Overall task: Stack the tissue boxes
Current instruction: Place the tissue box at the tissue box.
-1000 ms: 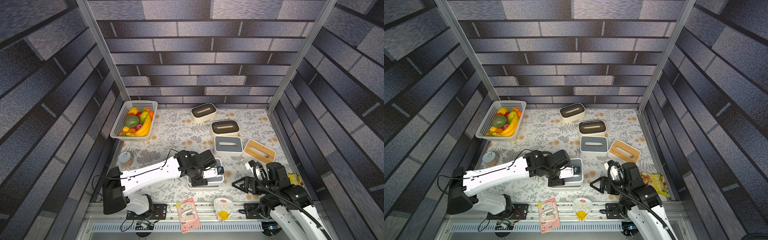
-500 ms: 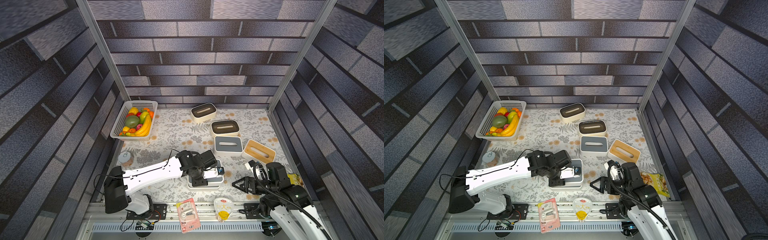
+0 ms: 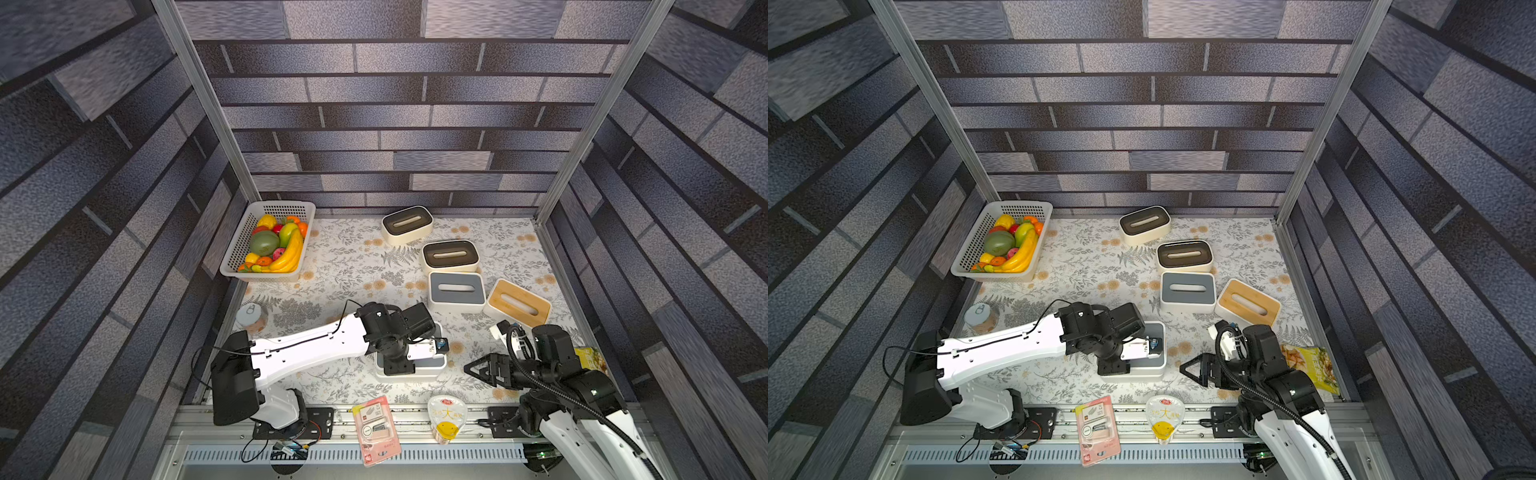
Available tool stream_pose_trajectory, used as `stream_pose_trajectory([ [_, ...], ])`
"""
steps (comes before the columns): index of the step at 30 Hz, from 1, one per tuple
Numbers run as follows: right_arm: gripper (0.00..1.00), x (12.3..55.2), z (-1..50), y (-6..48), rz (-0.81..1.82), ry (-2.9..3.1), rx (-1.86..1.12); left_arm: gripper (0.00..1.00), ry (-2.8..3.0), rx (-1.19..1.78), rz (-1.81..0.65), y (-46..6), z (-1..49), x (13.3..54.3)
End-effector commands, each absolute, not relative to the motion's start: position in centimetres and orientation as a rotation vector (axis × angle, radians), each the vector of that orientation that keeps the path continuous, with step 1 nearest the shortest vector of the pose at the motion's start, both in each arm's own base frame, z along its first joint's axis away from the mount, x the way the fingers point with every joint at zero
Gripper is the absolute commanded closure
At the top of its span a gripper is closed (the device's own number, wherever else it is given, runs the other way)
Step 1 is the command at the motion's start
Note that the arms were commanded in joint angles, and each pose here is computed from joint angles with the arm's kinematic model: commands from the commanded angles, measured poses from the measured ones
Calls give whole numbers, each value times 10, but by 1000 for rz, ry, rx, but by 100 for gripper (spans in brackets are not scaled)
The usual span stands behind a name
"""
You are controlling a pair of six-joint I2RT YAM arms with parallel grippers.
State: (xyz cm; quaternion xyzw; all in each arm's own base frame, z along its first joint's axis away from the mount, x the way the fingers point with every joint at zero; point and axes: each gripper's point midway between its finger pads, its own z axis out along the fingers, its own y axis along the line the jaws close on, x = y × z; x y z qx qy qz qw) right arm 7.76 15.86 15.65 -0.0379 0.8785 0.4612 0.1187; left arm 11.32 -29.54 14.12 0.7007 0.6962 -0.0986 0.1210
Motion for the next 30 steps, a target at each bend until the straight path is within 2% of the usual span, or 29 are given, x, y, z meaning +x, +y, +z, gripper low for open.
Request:
stream_pose_trajectory([
  [1, 0, 75, 151, 156, 1333, 2593, -100, 48, 1997, 2075, -275, -297, 138, 113],
  [30, 0, 75, 151, 157, 1336, 2595, -105, 48, 2030, 2055, -273, -291, 128, 120],
])
